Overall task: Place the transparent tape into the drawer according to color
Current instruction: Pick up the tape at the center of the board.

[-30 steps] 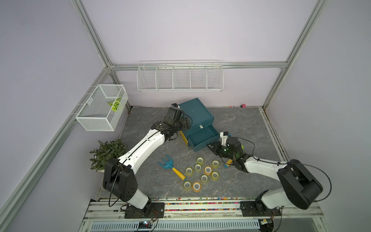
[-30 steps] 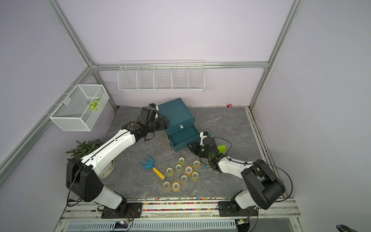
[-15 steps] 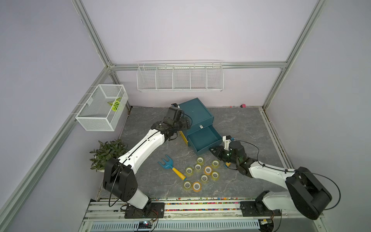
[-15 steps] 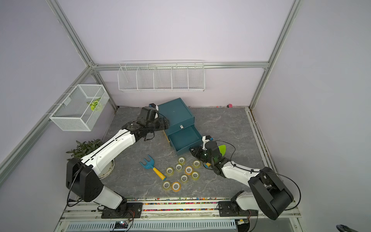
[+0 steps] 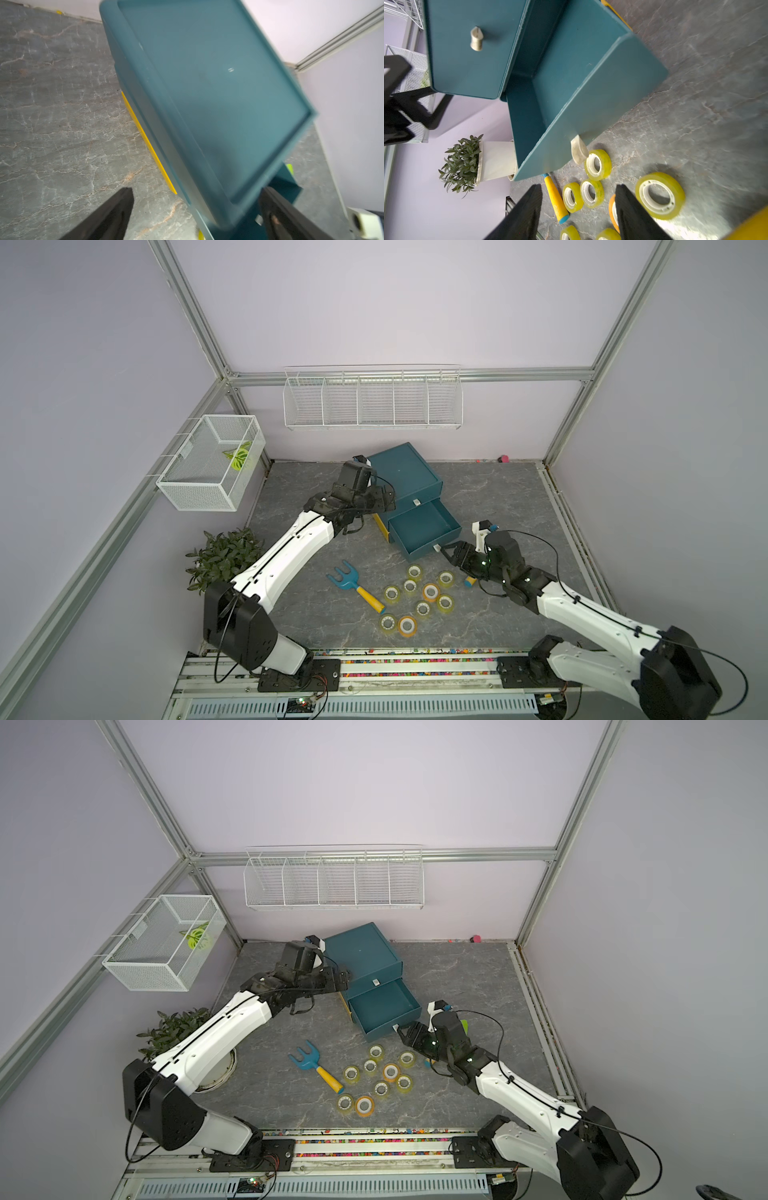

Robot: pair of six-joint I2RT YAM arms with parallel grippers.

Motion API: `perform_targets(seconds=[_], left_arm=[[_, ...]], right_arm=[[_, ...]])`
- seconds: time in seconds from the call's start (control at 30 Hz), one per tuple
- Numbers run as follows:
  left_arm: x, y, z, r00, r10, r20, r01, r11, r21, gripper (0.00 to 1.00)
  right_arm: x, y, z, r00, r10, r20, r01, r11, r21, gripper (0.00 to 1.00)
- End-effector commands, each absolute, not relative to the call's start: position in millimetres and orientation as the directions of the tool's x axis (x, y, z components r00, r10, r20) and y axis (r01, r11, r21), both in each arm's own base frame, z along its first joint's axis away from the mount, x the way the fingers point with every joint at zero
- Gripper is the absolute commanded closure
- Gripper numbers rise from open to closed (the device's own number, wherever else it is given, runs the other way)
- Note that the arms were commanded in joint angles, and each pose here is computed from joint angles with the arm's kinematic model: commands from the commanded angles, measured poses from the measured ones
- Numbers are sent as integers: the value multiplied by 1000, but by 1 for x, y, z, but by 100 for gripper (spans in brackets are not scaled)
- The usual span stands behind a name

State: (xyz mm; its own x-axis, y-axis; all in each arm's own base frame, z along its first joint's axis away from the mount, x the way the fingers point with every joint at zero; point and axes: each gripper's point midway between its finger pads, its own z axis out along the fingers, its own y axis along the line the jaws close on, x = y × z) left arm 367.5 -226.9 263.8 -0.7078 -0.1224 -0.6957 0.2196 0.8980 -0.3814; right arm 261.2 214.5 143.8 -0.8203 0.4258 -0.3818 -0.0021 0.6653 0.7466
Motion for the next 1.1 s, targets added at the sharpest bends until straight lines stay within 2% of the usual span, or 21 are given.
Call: perform_targets(seconds=[0.0, 0.1, 0.27, 0.5, 1.07], left_arm=[[340, -220, 291, -681, -147, -718, 265, 864, -429, 0], [314, -214, 293, -671, -144, -727, 291, 851, -437, 0], [271, -207, 270, -699, -118, -705, 300, 847, -439, 0], [237, -193, 248, -730, -133, -671, 288, 830, -477, 0], [230, -188, 231, -748, -134, -650, 267, 836, -480, 0]], right_arm=[[238, 195, 130, -856, 339, -390, 18, 774, 633, 39], [219, 188, 122, -886, 250, -391, -13, 829, 559, 39], [183, 188, 102, -930, 42, -366, -118, 907, 404, 38], [156, 187, 70, -927, -181, -329, -238, 961, 143, 37], [172, 224, 51, -904, -246, -350, -301, 947, 110, 31]])
